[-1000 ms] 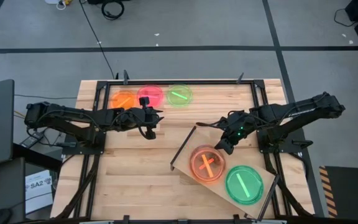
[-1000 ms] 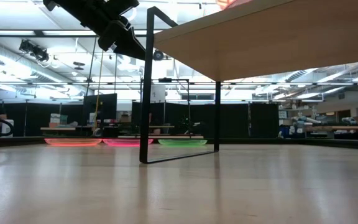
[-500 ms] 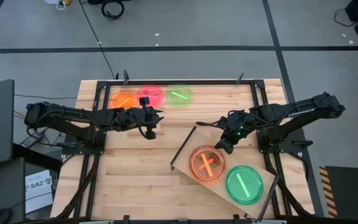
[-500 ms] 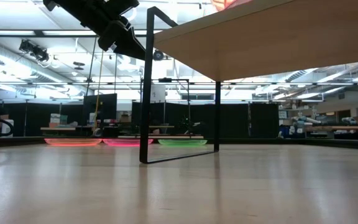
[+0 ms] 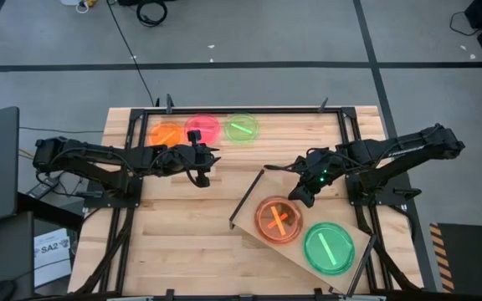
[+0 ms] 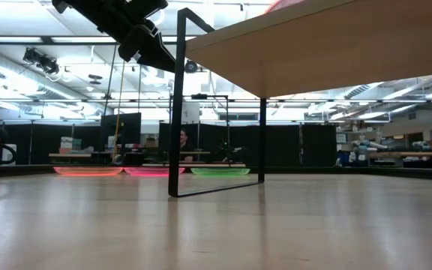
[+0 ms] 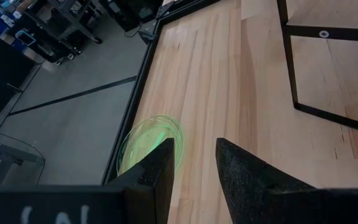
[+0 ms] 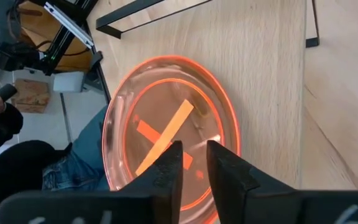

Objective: Place and stack plates onto a shelf
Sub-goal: Stack the transparent orange plate on the transparent green plate on the shelf

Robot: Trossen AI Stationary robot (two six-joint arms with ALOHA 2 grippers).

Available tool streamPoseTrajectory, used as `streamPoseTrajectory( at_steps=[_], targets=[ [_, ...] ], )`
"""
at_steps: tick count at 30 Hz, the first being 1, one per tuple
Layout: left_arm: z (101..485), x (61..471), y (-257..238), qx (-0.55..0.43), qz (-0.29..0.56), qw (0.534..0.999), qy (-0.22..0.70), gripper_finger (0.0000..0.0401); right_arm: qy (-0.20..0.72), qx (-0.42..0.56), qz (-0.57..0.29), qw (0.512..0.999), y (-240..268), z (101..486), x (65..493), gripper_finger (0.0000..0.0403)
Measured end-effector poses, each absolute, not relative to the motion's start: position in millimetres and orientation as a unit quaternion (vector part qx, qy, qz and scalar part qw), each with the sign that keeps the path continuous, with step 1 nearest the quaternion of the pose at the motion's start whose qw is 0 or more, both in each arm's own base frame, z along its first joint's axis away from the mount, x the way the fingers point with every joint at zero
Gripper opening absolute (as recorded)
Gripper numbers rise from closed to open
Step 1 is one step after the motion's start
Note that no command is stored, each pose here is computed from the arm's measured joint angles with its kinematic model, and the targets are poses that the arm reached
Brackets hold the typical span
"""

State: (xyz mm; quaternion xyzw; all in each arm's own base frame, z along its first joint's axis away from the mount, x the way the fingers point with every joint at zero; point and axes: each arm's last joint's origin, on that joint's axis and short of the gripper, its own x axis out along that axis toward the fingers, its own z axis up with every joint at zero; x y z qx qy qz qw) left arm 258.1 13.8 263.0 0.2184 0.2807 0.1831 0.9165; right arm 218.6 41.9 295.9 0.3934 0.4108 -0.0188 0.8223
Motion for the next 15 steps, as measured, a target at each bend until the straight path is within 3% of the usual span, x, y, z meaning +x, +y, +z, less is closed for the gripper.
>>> streamPoseTrajectory(
  at_steps=[15],
  targets=[
    [263.0, 258.1, 13.9, 0.219, 0.184, 0.916, 0.281, 0.0126, 0.409, 0.393, -0.022, 0.823, 41.6, 295.9, 218.6, 0.0118]
  ],
)
